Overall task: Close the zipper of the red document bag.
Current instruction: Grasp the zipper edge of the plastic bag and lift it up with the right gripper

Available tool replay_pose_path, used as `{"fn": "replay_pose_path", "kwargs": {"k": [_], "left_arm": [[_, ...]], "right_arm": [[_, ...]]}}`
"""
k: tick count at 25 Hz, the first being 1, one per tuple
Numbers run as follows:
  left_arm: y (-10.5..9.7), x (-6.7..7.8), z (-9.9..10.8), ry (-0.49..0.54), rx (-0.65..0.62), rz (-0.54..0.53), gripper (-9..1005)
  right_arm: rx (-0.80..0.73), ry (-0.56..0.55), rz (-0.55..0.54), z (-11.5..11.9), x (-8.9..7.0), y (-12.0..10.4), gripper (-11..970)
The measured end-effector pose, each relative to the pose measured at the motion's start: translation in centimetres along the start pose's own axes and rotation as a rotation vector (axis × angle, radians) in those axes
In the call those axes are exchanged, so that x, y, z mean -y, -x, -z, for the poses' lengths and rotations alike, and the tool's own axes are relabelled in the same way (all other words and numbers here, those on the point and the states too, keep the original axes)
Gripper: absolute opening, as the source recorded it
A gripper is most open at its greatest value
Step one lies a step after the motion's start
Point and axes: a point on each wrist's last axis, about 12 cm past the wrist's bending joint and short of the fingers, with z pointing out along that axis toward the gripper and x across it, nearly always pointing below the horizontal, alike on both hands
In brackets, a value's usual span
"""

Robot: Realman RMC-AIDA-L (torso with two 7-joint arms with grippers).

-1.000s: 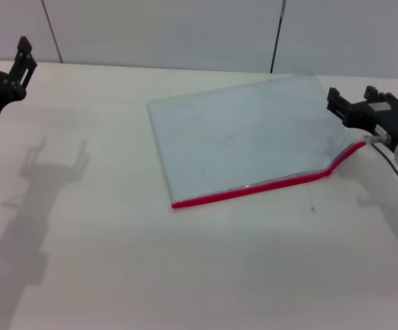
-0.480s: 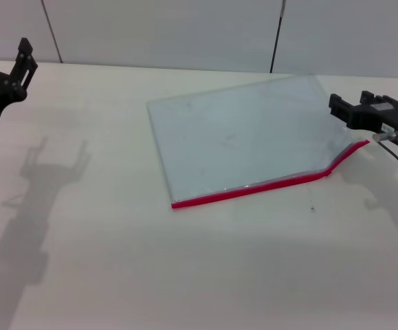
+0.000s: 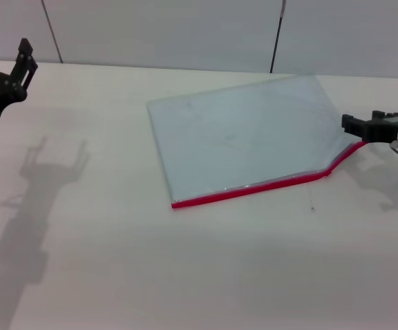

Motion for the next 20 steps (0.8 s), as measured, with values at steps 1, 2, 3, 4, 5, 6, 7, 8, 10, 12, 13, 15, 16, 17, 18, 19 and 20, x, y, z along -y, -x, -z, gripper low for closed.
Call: {"fn": "replay_pose_path", "kwargs": {"k": [1, 2, 3, 4, 5, 6, 7, 8, 10, 12, 13, 15, 16, 17, 18, 19, 20], "left_arm": [[0.0, 0.0, 0.0, 0.001, 0.000, 0.000, 777], [0.0, 0.0, 0.0, 0.002, 0.000, 0.000, 777], [0.0, -0.1, 0.1, 0.003, 0.000, 0.000, 777], [0.0, -0.1, 0.1, 0.004, 0.000, 0.000, 777], [0.0, -0.1, 0.1, 0.004, 0.000, 0.000, 777], [0.0, -0.1, 0.0, 0.004, 0.000, 0.000, 777], [0.0, 0.0, 0.0, 0.002, 0.001, 0.000, 777], [0.0, 0.1, -0.1, -0.001, 0.001, 0.001, 777], [0.0, 0.2, -0.2, -0.005, -0.003, 0.000, 776], [0.0, 0.1, -0.2, -0.003, -0.005, 0.001, 776], [0.0, 0.0, -0.1, 0.000, -0.006, 0.000, 776], [0.0, 0.0, -0.1, 0.001, -0.006, -0.001, 776], [0.0, 0.0, -0.2, -0.001, -0.006, -0.001, 776], [0.0, 0.1, -0.2, -0.002, -0.006, -0.001, 776], [0.0, 0.0, -0.2, -0.001, -0.006, -0.001, 776], [0.0, 0.0, -0.2, 0.000, -0.006, -0.001, 776], [0.0, 0.0, -0.1, 0.001, -0.007, -0.001, 776]], "right_arm": [[-0.005, 0.006, 0.007, 0.1, 0.1, 0.1, 651], [-0.007, 0.018, 0.012, 0.2, 0.2, 0.3, 652], [-0.002, 0.026, 0.010, 0.3, 0.3, 0.6, 652], [-0.001, 0.048, 0.015, 0.5, 0.4, 0.7, 652], [0.007, 0.070, 0.021, 0.8, 0.7, 1.0, 652], [0.016, 0.090, 0.019, 1.1, 1.1, 1.0, 653], [0.031, 0.097, 0.011, 1.5, 1.8, 1.1, 653], [0.040, 0.111, -0.006, 1.8, 2.4, 1.1, 653], [0.052, 0.129, -0.058, 1.8, 3.5, 1.0, 654], [0.031, 0.156, -0.079, 1.1, 3.5, 0.6, 654], [0.023, 0.163, -0.083, 0.9, 3.5, 0.5, 654], [0.000, 0.179, -0.088, 0.7, 3.6, 0.1, 655], [-0.013, 0.188, -0.087, 0.8, 3.6, -0.2, 655], [-0.024, 0.193, -0.085, 0.9, 3.8, -0.3, 655], [-0.034, 0.196, -0.082, 0.9, 3.9, -0.4, 656], [-0.043, 0.197, -0.082, 1.0, 4.0, -0.4, 656], [-0.051, 0.196, -0.085, 1.1, 4.2, -0.5, 656]]}}
